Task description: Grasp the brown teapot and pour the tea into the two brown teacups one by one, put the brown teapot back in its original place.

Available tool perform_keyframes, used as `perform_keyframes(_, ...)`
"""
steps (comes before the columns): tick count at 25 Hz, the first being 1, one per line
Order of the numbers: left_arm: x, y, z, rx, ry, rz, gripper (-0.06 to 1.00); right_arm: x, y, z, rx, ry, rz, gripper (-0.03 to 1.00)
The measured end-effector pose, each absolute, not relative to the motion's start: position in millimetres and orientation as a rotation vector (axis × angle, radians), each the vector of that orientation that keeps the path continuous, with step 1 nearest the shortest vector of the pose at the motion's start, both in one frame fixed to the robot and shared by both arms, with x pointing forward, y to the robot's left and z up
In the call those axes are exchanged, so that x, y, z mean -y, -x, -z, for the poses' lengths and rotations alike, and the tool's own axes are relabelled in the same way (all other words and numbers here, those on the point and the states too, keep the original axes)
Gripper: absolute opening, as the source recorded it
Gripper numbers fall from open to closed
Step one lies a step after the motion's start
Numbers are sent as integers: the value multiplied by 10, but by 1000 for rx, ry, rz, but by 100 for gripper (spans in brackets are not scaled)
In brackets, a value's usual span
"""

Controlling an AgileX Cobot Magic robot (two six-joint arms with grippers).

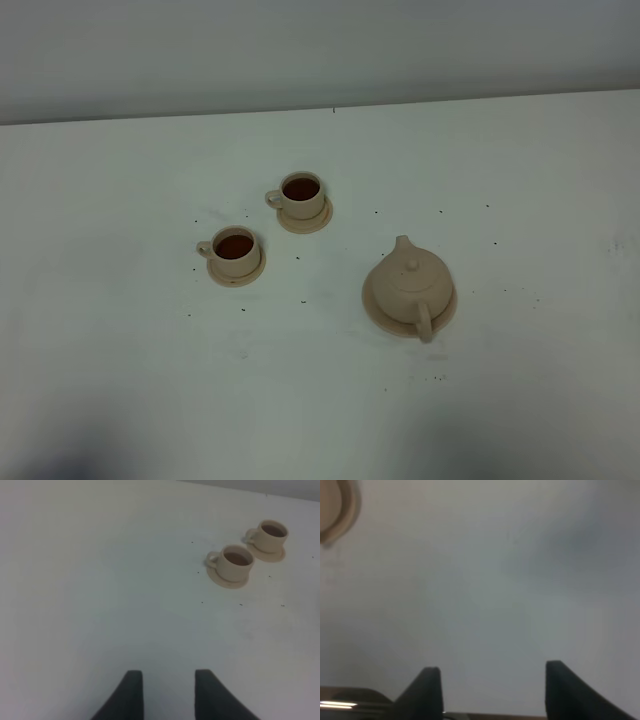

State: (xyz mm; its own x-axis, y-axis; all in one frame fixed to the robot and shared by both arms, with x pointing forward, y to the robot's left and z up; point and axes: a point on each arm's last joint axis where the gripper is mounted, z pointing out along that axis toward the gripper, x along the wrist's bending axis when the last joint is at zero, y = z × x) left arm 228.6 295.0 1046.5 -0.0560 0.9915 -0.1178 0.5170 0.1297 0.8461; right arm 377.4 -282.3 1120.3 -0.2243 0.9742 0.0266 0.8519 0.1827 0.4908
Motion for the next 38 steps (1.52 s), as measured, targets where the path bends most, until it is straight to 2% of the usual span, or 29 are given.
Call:
perform_keyframes(7,-2950,-2286,-10465,-1674,-1480,-817,28,2873,-3021,-10797,-2105,-1669,-641,46)
perform_keyframes(13,-2950,-2286,-10465,-1674,-1480,-817,28,2887,-2777,-10451,-2023,-1608,-719,46)
perform_keyframes(32,-2950,-2286,-10465,-1673,-1481,-817,28,2901,-2727,-10447,-1926,-1566,-788,46)
perform_keyframes(38,-2950,-2286,-10465,-1673,-1481,-817,28,2911,-2487,-10485,-1807,-1458,-896,46)
